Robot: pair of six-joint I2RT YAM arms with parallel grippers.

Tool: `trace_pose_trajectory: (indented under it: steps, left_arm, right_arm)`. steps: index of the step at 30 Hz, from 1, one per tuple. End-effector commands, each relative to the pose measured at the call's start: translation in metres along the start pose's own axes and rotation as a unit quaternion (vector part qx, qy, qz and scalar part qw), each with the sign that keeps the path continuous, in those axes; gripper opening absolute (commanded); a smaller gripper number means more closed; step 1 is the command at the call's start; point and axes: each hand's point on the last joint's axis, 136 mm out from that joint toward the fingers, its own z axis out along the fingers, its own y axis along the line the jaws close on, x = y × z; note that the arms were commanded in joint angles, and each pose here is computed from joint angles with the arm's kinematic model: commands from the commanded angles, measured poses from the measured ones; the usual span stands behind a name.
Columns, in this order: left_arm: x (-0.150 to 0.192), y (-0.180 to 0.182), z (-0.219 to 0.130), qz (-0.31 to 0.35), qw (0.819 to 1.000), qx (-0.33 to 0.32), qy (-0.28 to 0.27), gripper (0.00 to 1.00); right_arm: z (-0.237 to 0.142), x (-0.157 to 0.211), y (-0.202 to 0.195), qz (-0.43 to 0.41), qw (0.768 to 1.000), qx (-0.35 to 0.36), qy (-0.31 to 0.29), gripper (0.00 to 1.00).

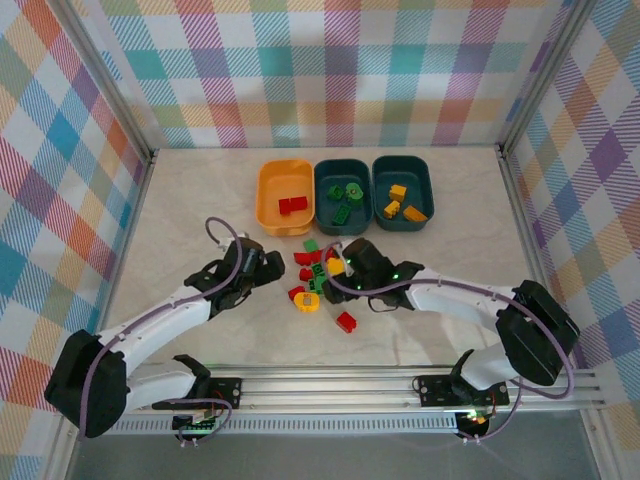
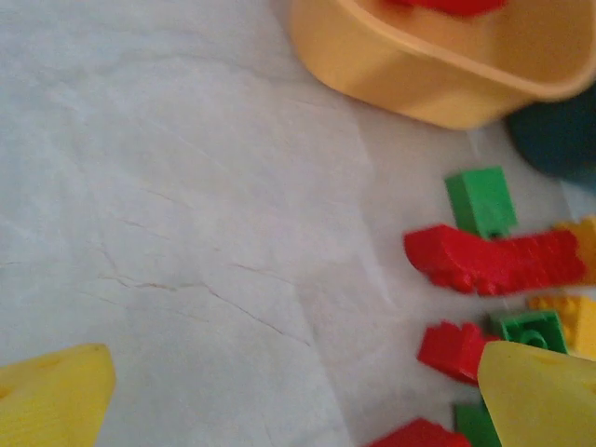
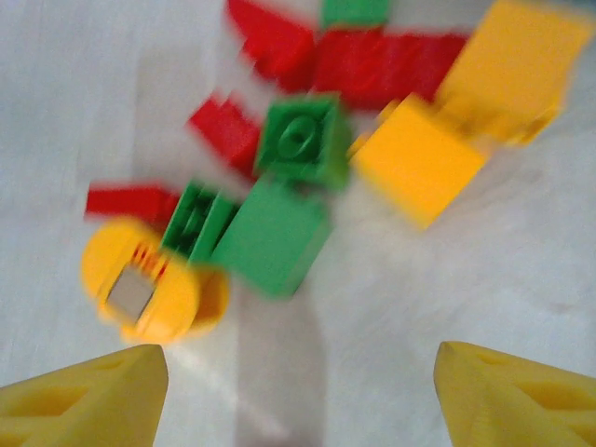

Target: Sort the legos into containers by color

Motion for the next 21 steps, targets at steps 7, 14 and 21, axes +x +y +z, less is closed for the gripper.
trace_pose_trajectory:
  steps: [7,14,21]
  left_arm:
    - [0.006,0.013,0.013,-0.06,0.998,-0.01,0.013,1.0]
    - [0.008,0.031,-0.005,-0.064,0.998,-0.014,-0.014,1.0]
    - [0.004,0.035,-0.014,-0.062,0.998,-0.008,-0.03,1.0]
  right_arm:
    - [0.006,0.076,0.011,-0.053,0.982,0.045,0.177,0.75]
    - [0.025,0.102,0.003,-0.069,0.97,0.085,0.217,0.62]
    - [0.012,0.037,0.012,-0.087,0.985,0.098,0.108,0.23]
